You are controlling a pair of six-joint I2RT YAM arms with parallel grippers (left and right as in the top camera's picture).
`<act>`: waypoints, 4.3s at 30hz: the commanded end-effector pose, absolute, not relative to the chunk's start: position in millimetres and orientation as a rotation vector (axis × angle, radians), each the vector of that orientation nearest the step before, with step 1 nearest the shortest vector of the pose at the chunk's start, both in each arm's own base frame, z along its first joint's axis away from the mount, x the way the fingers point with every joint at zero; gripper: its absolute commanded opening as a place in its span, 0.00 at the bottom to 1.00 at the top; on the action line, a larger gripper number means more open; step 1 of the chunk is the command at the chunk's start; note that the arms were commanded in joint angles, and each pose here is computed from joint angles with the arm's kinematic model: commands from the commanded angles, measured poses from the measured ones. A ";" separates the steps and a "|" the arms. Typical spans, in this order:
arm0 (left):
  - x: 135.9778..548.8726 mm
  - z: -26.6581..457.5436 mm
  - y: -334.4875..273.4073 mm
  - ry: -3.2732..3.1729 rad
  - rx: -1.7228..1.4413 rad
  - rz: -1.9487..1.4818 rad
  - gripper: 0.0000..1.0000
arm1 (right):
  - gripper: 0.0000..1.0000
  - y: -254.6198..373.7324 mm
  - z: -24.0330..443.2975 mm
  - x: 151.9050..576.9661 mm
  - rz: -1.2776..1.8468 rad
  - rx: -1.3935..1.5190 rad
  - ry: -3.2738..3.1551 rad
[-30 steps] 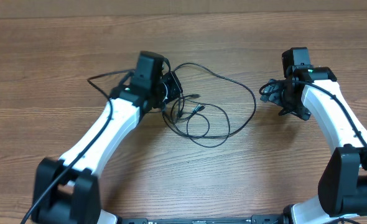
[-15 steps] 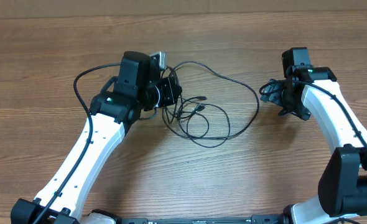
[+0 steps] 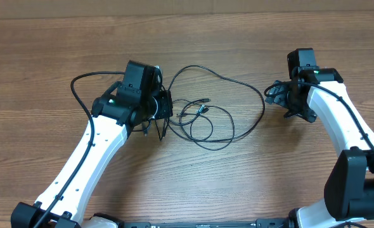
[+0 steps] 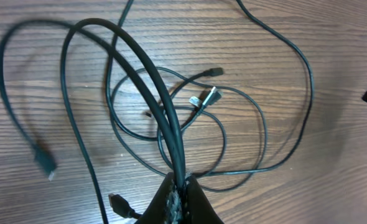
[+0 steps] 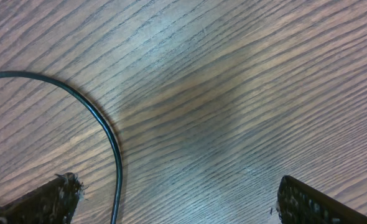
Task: Untangle cables
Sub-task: 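Pull the grasped cable out of the pile toward the upper left, then carry the cable far left and lay it on the table, then release the cable and move the left gripper back toward center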
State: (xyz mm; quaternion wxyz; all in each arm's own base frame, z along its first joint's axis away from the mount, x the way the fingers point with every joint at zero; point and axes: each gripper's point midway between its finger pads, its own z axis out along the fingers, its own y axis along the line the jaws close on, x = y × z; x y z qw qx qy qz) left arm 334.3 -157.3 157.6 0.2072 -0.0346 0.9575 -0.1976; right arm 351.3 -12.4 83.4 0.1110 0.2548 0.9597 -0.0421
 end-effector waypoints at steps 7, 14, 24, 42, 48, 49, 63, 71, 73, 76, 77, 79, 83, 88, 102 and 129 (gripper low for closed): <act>347.7 188.7 -126.7 2.519 -0.132 -0.355 0.04 | 1.00 -14.2 80.6 350.0 -0.148 0.747 2.823; 355.5 212.8 -82.2 2.386 -0.210 -0.065 0.04 | 1.00 -14.2 80.6 350.0 -0.148 0.747 2.823; 373.8 269.9 1.2 2.060 -0.320 0.544 0.04 | 1.00 -14.2 80.6 350.0 -0.148 0.746 2.823; 408.3 279.4 46.2 2.065 -0.146 0.449 0.04 | 1.00 -14.2 80.6 350.1 -0.148 0.746 2.823; 412.9 271.9 39.0 2.096 -0.094 0.288 0.04 | 1.00 -14.2 80.6 350.0 -0.148 0.747 2.823; 412.7 272.1 41.4 2.096 -0.098 0.295 0.04 | 1.00 -14.2 80.6 350.0 -0.148 0.747 2.823; 408.1 265.8 67.8 2.119 -0.165 0.352 0.04 | 1.00 -14.2 80.6 350.0 -0.148 0.747 2.823; 413.7 219.9 99.4 2.236 -0.241 0.474 0.04 | 1.00 -14.2 80.6 350.1 -0.148 0.747 2.823; 415.1 205.0 107.2 2.273 -0.257 0.489 0.04 | 1.00 -14.2 80.6 350.1 -0.148 0.746 2.823; 412.4 185.1 127.4 2.320 -0.311 0.560 0.04 | 1.00 -14.2 80.6 350.1 -0.148 0.747 2.823; 410.9 179.2 134.0 2.333 -0.330 0.583 0.04 | 1.00 -14.2 80.6 350.1 -0.148 0.747 2.823; 405.8 165.1 148.6 2.371 -0.367 0.628 0.04 | 1.00 -14.2 80.6 350.1 -0.148 0.747 2.823; 392.1 138.3 177.7 2.425 -0.507 0.678 0.04 | 1.00 -14.2 80.6 350.1 -0.148 0.747 2.823; 370.2 106.8 215.6 2.493 -0.654 0.716 0.04 | 1.00 -14.3 80.6 350.0 -0.148 0.747 2.823; 314.3 89.3 297.5 2.338 -1.174 0.607 0.30 | 1.00 -14.2 80.6 350.1 -0.148 0.747 2.823; 408.7 60.1 81.7 2.583 -0.618 -0.419 0.70 | 1.00 -14.2 80.6 350.1 -0.148 0.747 2.823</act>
